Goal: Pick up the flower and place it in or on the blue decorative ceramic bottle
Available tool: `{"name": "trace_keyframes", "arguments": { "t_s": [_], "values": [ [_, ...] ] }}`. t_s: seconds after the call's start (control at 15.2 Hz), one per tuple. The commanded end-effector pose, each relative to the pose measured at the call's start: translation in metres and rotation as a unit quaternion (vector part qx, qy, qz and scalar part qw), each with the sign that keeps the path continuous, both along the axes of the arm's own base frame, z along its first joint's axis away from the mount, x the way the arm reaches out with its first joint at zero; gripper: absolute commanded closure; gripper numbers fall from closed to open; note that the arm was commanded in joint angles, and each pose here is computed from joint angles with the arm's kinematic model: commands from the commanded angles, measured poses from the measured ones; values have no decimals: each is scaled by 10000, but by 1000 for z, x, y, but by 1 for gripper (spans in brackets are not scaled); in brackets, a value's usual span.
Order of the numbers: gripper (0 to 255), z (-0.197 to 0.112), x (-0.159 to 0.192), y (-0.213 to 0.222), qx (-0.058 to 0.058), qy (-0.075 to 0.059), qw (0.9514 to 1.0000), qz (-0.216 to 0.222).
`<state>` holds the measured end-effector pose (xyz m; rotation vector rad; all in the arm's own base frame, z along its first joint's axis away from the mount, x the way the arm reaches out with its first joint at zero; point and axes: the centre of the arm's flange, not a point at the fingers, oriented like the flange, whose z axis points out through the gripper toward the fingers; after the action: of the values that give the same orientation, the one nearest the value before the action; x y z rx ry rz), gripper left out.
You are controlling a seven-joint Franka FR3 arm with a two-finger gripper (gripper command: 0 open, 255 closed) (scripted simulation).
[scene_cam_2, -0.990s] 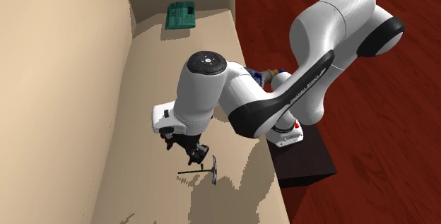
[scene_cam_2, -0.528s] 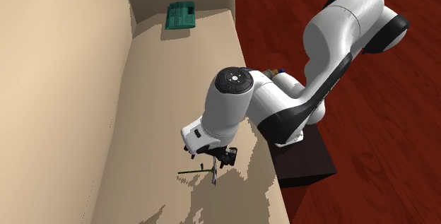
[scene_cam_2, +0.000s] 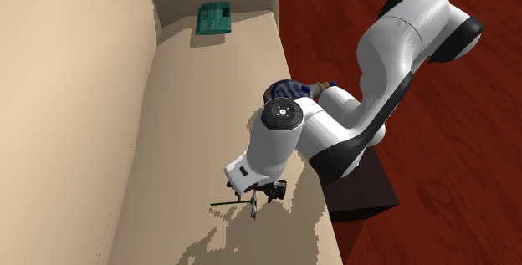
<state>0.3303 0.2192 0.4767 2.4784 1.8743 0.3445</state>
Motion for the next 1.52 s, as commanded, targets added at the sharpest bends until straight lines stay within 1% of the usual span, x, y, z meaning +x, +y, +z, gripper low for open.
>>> {"name": "trace_keyframes", "arguments": {
  "t_s": [0.0,0.53,0.59,1.19,1.45],
  "values": [
    [0,-8,2,1,1,-2,10000,2],
    [0,-8,2,1,0,-2,10000,2],
    [255,-8,2,1,0,-2,10000,2],
    [255,-8,2,1,1,-2,10000,2],
    [255,13,2,1,1,-2,10000,2]
  ]
}}
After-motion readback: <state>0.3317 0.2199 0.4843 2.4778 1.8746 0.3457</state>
